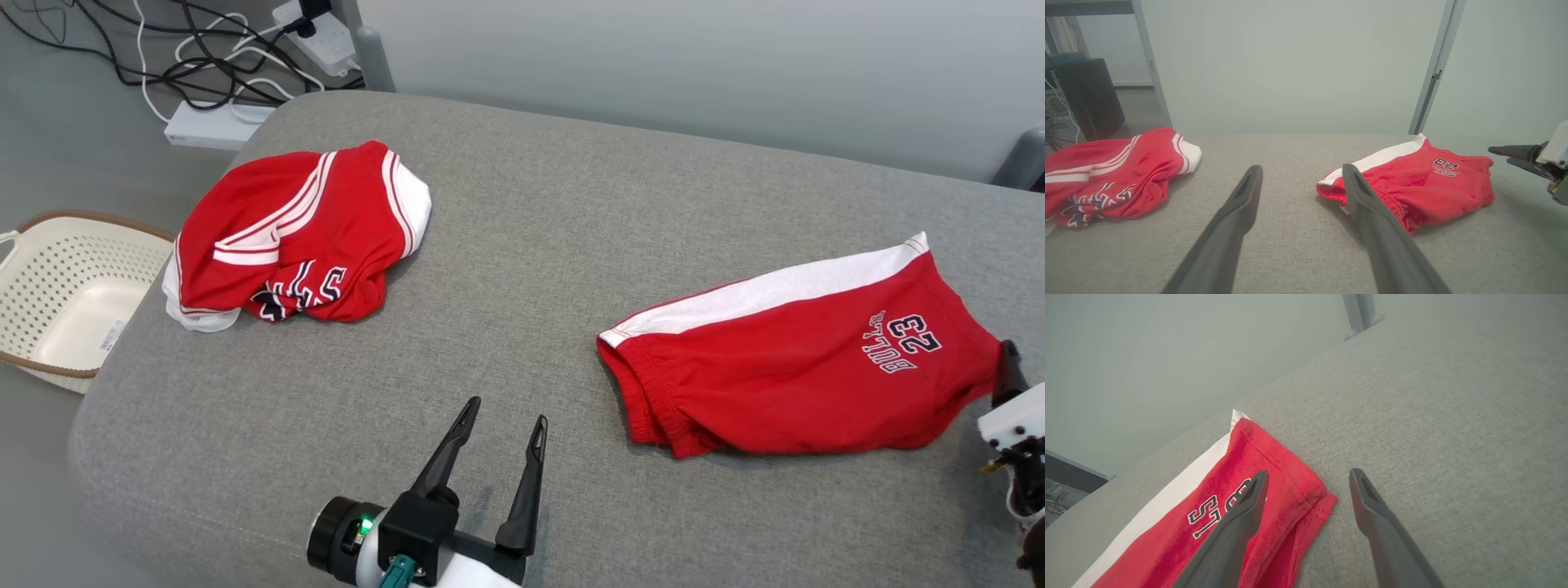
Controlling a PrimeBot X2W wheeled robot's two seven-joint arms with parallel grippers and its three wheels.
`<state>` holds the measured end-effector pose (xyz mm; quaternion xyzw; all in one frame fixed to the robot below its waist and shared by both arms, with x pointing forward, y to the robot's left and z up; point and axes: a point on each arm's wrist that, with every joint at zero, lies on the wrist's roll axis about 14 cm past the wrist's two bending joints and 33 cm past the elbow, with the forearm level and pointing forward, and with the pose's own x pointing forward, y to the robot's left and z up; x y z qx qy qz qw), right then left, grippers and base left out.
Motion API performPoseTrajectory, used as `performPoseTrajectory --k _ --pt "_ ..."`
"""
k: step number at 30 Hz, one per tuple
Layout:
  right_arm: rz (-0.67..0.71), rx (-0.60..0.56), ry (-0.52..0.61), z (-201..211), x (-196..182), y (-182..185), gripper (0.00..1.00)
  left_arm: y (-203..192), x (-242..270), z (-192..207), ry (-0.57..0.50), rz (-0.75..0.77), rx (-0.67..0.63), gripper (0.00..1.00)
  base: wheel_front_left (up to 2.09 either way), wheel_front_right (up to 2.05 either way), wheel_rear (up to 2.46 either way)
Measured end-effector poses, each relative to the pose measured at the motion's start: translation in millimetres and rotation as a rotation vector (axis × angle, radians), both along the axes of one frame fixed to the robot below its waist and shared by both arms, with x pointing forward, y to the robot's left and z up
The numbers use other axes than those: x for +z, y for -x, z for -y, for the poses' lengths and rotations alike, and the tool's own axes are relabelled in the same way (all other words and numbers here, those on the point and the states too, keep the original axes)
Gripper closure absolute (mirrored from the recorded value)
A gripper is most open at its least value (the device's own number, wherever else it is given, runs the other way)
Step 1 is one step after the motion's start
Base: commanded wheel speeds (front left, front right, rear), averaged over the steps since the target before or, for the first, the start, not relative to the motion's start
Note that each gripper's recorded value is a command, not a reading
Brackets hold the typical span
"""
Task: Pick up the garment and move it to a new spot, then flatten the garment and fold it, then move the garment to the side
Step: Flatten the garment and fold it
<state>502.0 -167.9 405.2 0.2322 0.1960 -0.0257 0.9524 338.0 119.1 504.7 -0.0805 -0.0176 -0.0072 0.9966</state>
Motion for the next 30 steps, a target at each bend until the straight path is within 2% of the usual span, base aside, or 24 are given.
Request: performPoseTrajectory --k 3,12,13,14,15,16,22,30 --pt "-0.056 -0.027 -0.012 6.6 -7.4 -9.0 0.00 1.3 -4.7 3.3 -0.012 -0.014 -0.017 0.00 0.00 0.00 0.00" --pt "-0.202 0.039 -0.023 -9.8 -31.3 -4.8 0.00 -4.8 -5.9 3.5 -0.030 -0.016 -0.031 0.00 0.00 0.00 0.00" --pt "-0.212 0.048 -0.016 -10.0 -32.4 -3.6 0.21 -5.8 -5.3 4.5 -0.034 -0.013 -0.037 0.00 0.00 0.00 0.00" --pt "-0.219 0.055 -0.010 -10.3 -33.1 -2.6 0.57 -6.7 -4.5 4.9 -0.038 -0.009 -0.040 0.00 0.00 0.00 0.00" --pt "-0.221 0.054 -0.011 -10.2 -33.3 -1.8 0.74 -7.2 -3.9 5.3 -0.039 -0.007 -0.042 0.00 0.00 0.00 0.00" --pt "-0.223 0.053 -0.013 -10.8 -33.6 -0.9 1.00 -7.3 -3.9 5.8 -0.039 -0.007 -0.043 0.00 0.00 0.00 0.00" --pt "-0.230 0.067 -0.017 -19.3 -34.2 4.3 1.00 -7.7 -2.2 8.7 -0.038 -0.001 -0.053 0.00 0.00 0.00 0.00" --pt "-0.165 0.047 -0.009 -21.1 -25.4 9.6 1.00 -11.0 0.6 16.9 -0.036 0.011 -0.082 0.00 0.00 0.00 0.00"
